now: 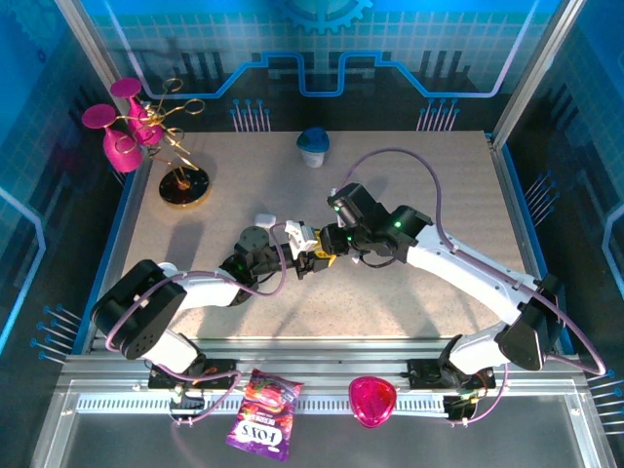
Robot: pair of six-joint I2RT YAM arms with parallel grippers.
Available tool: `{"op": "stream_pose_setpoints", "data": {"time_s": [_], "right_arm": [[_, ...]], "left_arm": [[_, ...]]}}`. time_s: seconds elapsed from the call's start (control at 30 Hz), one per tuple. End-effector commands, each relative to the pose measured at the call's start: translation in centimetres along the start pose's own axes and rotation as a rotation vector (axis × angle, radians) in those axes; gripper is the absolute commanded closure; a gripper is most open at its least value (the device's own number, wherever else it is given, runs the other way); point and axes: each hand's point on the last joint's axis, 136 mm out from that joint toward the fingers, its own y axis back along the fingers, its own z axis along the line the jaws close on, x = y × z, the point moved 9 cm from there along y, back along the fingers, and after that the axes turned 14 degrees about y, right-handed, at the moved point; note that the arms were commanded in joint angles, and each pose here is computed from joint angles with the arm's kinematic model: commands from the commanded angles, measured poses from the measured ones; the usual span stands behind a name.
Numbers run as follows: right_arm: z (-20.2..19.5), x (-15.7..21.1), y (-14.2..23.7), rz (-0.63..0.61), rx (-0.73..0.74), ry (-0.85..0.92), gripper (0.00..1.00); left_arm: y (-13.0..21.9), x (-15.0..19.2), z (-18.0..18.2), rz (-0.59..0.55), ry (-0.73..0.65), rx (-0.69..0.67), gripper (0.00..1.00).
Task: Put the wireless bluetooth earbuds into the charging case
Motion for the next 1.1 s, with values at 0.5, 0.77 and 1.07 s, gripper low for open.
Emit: {"op": "stream_pose_setpoints", "data": {"time_s": [0.5, 0.77, 1.07], "right_arm": [[-1.2, 1.5, 5.0, -0.259, -0.163, 0.003, 0.43], [-7.9, 4.2, 4.2, -0.265, -0.039, -0.165, 0.41], [-15.1, 4.8, -3.4, -0.067, 0.127, -0.331, 0.51]], "left_arm": [[1.7, -1.9, 0.5, -0.149, 0.028, 0.017, 0.76], [4.2, -2.6, 0.6, -0.177, 0.033, -0.012, 0.76], [5.6, -3.7, -1.1, -0.172, 0.012, 0.008, 0.76]]}}
